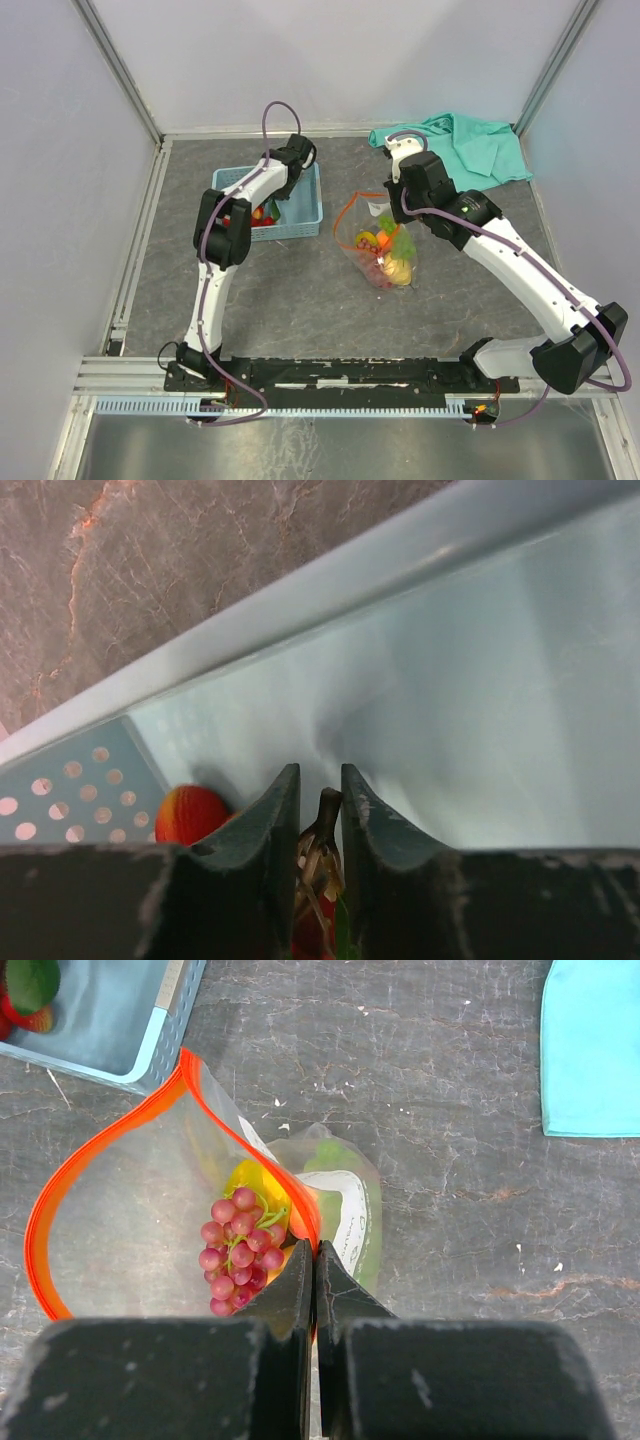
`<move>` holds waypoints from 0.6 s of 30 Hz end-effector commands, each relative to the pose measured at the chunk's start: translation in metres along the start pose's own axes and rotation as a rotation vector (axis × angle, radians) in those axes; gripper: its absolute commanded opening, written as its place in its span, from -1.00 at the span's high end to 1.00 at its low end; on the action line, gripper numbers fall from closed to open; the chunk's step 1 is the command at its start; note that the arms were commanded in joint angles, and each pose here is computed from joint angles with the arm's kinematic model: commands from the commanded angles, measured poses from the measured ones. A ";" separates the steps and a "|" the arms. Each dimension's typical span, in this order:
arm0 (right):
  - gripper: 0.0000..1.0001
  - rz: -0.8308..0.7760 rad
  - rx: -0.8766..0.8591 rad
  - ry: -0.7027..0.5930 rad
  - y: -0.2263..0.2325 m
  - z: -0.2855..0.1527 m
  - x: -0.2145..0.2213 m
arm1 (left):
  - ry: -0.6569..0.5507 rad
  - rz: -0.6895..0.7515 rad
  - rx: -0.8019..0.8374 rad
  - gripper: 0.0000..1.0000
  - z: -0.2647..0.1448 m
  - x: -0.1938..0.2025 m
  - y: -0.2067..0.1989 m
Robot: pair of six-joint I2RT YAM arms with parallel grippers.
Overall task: Place the food in the zip-top bag and seal the zipper
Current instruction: Pick up the fake fruit from the bin.
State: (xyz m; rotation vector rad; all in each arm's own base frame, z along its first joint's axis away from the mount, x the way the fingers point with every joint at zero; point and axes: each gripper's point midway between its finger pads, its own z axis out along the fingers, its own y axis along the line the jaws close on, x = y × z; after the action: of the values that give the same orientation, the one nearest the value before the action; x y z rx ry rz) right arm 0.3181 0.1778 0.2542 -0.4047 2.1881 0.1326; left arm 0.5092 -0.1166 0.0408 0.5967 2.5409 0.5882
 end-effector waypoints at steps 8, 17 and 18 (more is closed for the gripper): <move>0.97 0.027 -0.013 -0.073 0.000 -0.006 -0.021 | -0.174 -0.089 -0.070 0.95 -0.056 -0.043 0.052; 0.97 0.051 -0.036 -0.098 0.002 -0.012 -0.022 | -0.305 -0.212 -0.111 0.95 -0.135 -0.050 0.098; 0.97 0.056 -0.040 -0.101 0.003 -0.013 -0.022 | -0.320 -0.229 -0.106 0.95 -0.145 -0.050 0.101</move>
State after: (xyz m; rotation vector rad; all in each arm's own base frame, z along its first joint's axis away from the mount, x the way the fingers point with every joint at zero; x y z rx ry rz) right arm 0.3178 0.1800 0.2551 -0.4044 2.1852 0.1594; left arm 0.5103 -0.1066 0.1518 0.4701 2.3601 0.5487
